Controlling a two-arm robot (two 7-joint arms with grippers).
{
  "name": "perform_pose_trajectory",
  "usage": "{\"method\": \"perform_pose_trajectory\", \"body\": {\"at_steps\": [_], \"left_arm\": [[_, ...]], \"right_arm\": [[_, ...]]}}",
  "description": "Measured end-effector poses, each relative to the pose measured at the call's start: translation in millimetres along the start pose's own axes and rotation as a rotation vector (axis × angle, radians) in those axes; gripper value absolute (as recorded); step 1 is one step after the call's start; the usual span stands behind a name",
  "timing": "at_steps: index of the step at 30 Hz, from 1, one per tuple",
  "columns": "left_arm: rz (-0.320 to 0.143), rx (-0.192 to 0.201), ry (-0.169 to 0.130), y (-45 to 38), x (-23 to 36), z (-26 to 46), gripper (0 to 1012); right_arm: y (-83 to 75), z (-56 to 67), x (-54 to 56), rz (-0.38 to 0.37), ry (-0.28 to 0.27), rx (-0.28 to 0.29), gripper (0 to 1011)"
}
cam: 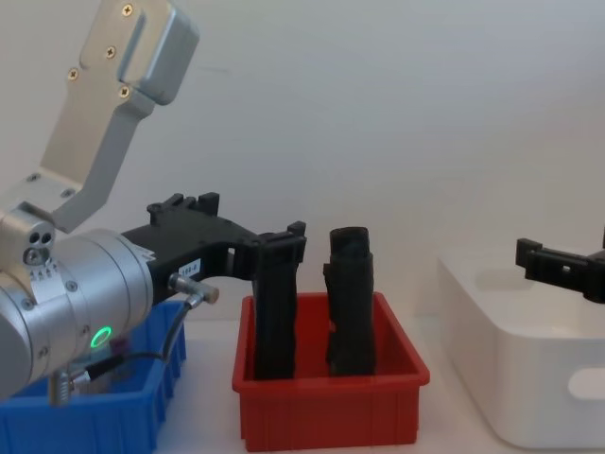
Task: Pick the cotton swabs from the blue box and place them into the white box.
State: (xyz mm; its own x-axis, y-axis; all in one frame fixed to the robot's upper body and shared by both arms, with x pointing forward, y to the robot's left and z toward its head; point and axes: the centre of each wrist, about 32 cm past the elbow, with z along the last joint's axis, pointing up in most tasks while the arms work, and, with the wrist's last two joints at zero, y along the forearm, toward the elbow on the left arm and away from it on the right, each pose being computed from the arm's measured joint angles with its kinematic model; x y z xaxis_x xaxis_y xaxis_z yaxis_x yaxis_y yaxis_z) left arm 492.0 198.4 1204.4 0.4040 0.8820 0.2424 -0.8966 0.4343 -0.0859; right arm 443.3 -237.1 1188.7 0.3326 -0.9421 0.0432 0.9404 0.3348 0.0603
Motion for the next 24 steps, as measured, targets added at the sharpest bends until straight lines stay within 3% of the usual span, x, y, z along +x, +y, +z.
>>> {"method": "perform_pose_trajectory", "body": {"at_steps": [24], "left_arm": [[0.000, 0.000, 0.000, 0.0, 0.0, 0.0, 1004]], "right_arm": [[0.0, 0.0, 0.0, 0.000, 0.000, 0.000, 1001]]}}
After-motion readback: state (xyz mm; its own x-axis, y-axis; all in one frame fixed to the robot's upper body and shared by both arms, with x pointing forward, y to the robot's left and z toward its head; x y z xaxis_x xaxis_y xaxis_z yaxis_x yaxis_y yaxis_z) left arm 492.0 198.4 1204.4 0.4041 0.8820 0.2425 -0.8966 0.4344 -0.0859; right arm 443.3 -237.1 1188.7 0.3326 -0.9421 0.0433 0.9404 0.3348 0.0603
